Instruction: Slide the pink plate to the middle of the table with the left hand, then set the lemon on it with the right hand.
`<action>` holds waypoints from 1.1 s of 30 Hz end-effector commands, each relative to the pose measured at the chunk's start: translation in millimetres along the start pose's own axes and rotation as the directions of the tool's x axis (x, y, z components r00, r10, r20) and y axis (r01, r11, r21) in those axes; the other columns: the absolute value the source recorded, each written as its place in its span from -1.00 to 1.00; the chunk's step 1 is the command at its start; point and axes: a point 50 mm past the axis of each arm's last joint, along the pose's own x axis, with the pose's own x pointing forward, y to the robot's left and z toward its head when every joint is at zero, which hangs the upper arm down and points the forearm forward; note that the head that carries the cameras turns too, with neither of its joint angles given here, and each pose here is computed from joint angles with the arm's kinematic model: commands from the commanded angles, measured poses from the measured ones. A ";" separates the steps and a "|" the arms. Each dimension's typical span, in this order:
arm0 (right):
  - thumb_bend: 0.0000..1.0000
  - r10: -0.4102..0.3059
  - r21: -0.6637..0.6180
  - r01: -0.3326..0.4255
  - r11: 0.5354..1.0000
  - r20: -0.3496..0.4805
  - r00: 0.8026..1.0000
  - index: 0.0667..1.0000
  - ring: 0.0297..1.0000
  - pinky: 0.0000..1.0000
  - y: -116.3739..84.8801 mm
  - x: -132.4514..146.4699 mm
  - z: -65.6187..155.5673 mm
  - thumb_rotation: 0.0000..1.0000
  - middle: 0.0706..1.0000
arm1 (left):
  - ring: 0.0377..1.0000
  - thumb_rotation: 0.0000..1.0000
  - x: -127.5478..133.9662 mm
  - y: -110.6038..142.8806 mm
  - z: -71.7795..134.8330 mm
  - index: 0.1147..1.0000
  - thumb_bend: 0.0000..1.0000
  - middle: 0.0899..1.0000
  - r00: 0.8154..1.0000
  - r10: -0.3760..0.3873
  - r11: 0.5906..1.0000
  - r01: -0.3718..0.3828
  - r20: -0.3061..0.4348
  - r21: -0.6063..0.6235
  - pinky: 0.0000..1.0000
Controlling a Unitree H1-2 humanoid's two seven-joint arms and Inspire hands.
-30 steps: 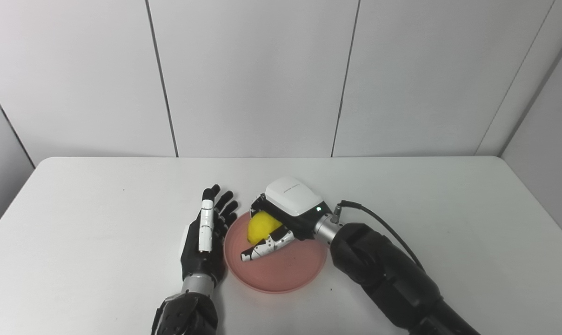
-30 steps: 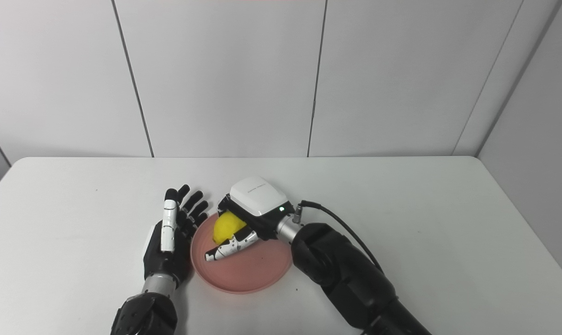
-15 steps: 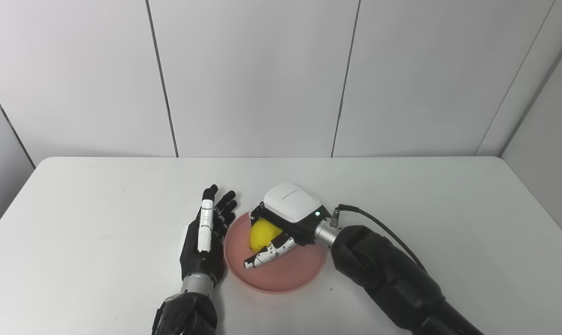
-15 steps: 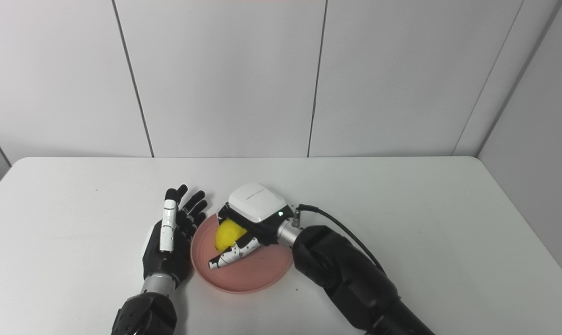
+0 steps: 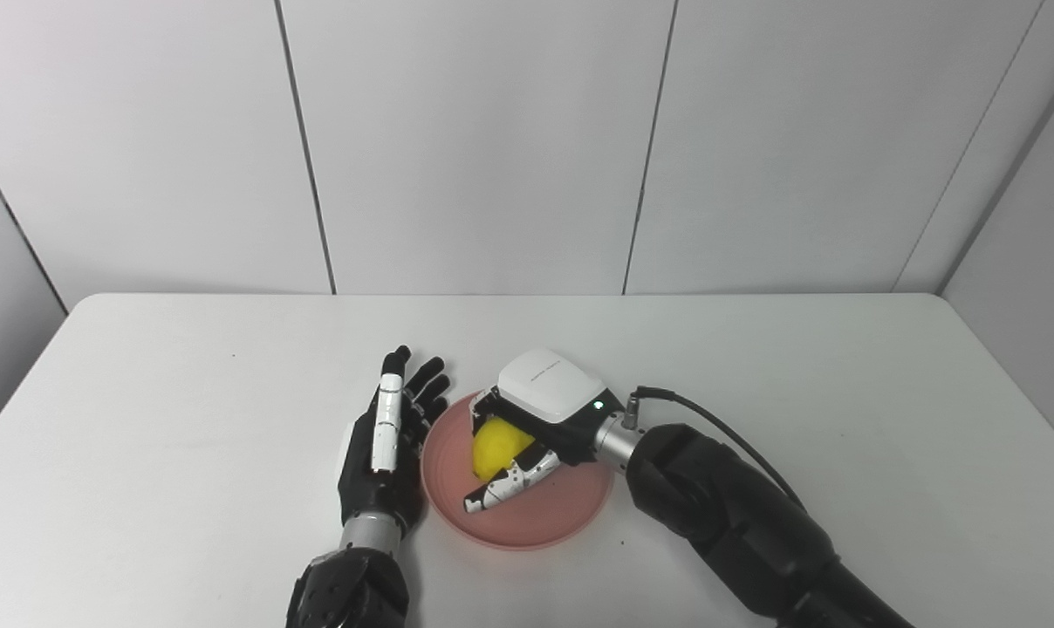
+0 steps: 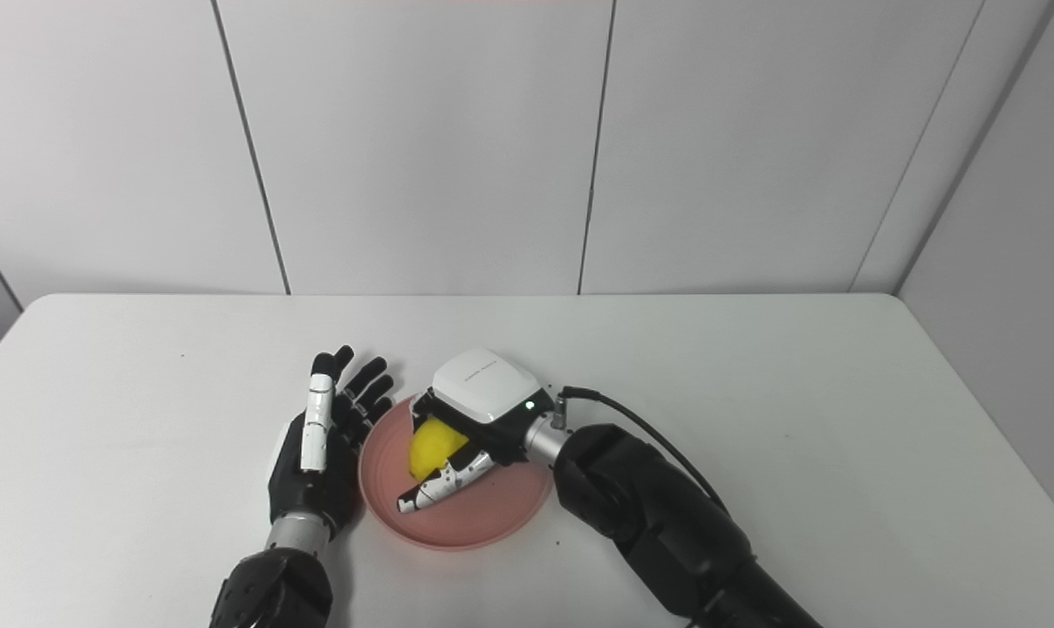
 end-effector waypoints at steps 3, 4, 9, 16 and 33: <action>0.68 -0.041 -0.056 0.041 0.998 0.005 0.999 0.03 -0.16 -0.26 -33.7 1.4 -2.4 0.51 -0.08 | 0.71 0.60 0.5 -18.9 -9.9 0.81 0.44 0.62 0.999 0.007 1.000 -0.008 -0.044 -0.029 0.89; 0.70 -0.037 -0.057 0.037 0.998 -0.001 0.999 0.05 -0.13 -0.24 -34.2 0.2 -3.1 0.51 -0.05 | 0.70 0.61 0.2 -18.9 -9.9 0.81 0.44 0.62 0.999 0.010 1.000 -0.011 -0.043 -0.028 0.88; 0.89 -0.029 -0.060 0.028 0.998 -0.016 0.999 0.20 0.09 -0.05 -33.9 -2.1 -4.9 0.54 0.17 | 0.70 0.60 0.1 -18.8 -10.3 0.79 0.47 0.59 0.999 0.022 0.999 -0.023 -0.043 -0.023 0.83; 0.91 -0.039 -0.023 0.039 0.999 0.003 0.999 0.26 0.11 -0.07 -37.7 -2.4 -6.5 0.35 0.22 | 0.72 0.60 0.7 -18.8 -11.0 0.80 0.50 0.60 0.999 0.021 0.999 -0.022 -0.046 -0.029 0.85; 0.97 -0.147 -0.018 0.149 0.989 0.089 0.985 0.22 0.11 -0.07 -64.8 -6.3 -9.2 0.48 0.21 | 0.70 0.62 6.7 -16.9 -11.4 0.76 0.58 0.58 0.999 0.019 1.000 -0.020 -0.048 -0.017 0.95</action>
